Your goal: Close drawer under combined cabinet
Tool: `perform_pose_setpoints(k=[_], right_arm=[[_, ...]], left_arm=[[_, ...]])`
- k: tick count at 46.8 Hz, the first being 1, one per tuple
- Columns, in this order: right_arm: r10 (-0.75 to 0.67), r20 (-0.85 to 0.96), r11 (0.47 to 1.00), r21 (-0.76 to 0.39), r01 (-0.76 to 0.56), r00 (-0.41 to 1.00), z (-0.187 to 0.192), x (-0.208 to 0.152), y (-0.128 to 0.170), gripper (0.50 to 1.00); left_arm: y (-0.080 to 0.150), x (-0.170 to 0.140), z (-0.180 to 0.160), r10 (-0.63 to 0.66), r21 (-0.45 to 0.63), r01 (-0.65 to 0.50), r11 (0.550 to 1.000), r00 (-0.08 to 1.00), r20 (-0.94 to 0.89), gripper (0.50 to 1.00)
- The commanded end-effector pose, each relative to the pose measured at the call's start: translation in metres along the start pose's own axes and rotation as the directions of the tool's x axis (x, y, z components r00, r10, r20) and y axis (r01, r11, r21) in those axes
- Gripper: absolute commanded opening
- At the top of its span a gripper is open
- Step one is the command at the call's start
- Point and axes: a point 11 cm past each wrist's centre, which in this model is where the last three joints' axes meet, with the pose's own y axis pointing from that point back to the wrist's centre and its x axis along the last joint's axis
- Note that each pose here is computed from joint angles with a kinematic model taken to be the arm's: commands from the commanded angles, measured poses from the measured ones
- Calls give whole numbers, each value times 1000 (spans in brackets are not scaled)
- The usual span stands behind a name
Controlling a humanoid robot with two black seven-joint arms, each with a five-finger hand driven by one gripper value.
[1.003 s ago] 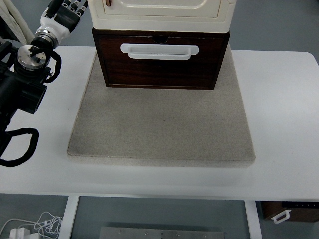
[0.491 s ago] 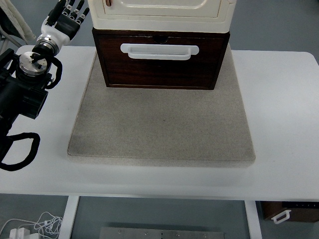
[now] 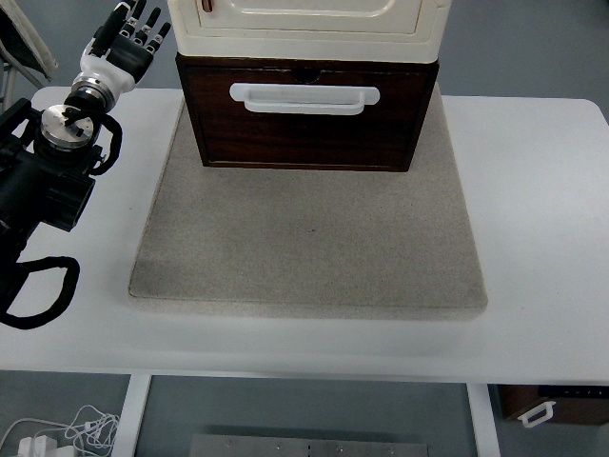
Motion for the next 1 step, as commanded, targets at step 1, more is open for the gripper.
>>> perform_pose_setpoints(k=[1], right_arm=[[2,1,1000,1,-2,1000,0,1,0,952]], left_arm=[[0,0,0,-1,-1,1,1000,1000,0,1000]])
